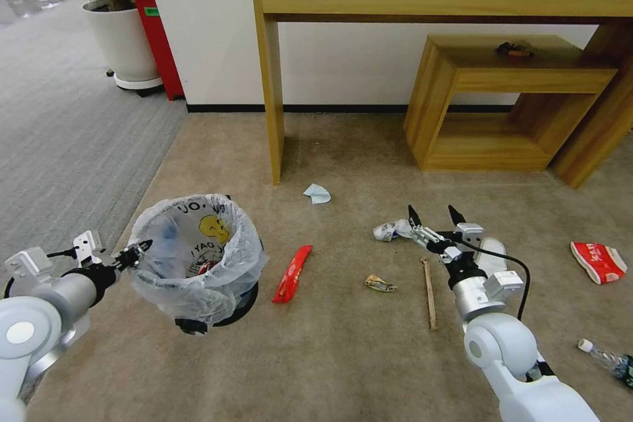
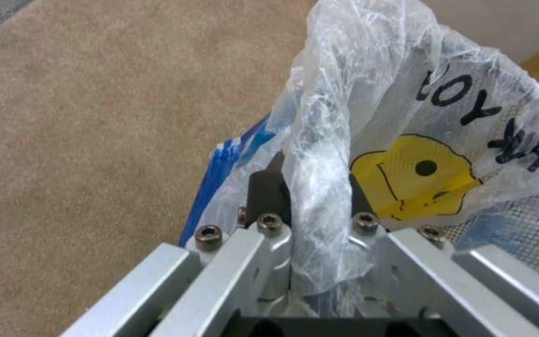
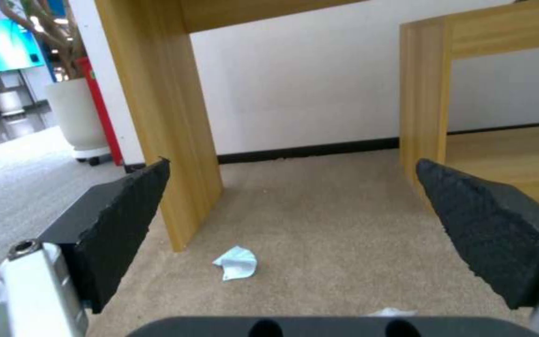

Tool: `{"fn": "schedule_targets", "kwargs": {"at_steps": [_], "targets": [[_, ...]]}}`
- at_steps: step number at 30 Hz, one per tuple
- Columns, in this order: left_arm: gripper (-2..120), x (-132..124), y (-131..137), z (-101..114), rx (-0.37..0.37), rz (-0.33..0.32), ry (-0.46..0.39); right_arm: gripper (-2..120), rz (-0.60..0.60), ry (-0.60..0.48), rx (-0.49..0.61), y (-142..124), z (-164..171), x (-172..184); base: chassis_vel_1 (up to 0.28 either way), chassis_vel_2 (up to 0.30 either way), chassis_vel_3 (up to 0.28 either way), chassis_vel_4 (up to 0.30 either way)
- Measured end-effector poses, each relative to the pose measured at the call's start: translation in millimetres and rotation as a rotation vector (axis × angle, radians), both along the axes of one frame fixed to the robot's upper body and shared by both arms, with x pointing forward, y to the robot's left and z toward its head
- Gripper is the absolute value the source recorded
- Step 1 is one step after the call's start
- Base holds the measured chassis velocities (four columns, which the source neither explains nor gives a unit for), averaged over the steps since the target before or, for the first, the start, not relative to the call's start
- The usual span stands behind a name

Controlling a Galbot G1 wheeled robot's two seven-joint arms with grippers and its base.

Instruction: Pick up the trash bin and place the garbage on the floor into it.

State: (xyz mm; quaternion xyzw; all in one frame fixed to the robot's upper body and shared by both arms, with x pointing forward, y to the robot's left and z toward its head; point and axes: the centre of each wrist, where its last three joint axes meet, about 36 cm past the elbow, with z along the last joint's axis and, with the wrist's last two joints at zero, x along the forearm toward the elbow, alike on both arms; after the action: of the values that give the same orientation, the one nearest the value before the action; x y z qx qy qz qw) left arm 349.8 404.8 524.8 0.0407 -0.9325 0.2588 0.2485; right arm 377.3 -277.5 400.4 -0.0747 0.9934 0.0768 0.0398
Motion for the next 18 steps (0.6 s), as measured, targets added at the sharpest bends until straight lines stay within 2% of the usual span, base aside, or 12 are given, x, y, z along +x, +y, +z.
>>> {"fn": "schedule_targets", "kwargs": {"at_steps": [18], "targets": [[3, 0.8, -0.9, -0.4, -0.003, -0.003, -0.002, 100, 0.015, -0.010, -0.001, 0.8, 1.3, 1.5, 0.000, 0.000, 0.000, 0.000]]}}
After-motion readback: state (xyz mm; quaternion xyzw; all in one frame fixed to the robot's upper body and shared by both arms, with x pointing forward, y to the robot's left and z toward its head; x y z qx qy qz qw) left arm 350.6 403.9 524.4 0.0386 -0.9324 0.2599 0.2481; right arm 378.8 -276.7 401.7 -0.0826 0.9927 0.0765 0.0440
